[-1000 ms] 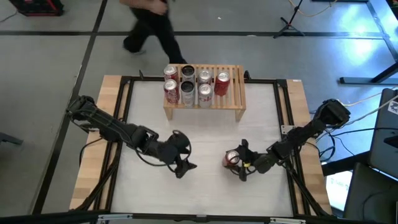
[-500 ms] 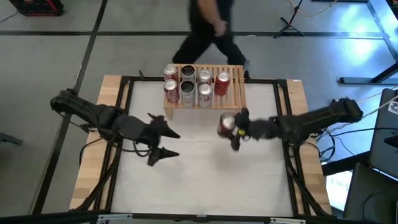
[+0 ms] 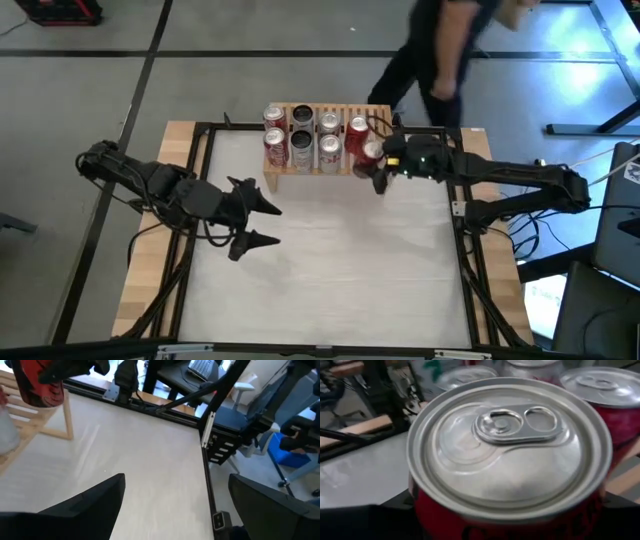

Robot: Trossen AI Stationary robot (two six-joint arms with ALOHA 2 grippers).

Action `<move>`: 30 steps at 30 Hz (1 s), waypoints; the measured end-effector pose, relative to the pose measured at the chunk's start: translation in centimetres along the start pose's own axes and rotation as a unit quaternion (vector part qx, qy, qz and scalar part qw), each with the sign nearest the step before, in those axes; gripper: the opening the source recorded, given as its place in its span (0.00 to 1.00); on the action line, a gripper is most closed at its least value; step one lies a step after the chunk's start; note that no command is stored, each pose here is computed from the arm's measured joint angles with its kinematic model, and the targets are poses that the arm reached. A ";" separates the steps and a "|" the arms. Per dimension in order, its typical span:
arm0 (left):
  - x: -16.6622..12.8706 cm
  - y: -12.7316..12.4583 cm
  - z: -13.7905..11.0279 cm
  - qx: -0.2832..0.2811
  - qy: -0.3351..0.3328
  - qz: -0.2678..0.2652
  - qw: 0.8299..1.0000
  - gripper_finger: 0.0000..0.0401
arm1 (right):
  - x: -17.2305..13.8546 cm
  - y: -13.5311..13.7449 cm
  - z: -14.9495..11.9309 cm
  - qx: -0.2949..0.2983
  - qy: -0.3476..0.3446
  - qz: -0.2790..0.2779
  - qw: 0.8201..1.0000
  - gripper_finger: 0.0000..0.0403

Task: Place canned beverage on shelf
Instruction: Put the dark red soda can on the shelf aligned with the dark red soda can

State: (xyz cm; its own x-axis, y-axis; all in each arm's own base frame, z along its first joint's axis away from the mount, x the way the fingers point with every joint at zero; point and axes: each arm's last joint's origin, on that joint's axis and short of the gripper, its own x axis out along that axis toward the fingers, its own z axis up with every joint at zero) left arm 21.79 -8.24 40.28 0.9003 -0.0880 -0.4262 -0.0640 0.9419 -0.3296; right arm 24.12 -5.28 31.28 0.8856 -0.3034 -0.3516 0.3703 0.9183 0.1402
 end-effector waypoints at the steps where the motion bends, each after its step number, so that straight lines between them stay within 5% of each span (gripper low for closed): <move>1: 0.0 0.0 0.0 0.000 -0.002 0.004 1.000 0.88 | 0.2 -0.3 0.0 0.000 0.003 -0.006 1.000 0.69; 30: 0.3 1.3 0.8 -0.022 -0.023 0.038 0.999 0.88 | 3.9 -1.8 -0.9 -0.012 0.015 -0.025 1.000 0.69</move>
State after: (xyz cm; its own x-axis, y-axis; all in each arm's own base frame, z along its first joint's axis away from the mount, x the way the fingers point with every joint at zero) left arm 22.31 -6.79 40.38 0.9106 -0.0006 -0.4132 -0.1509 0.9304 -0.3339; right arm 26.71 -7.86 28.86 0.8578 -0.3410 -0.3846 0.4060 0.9084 0.1000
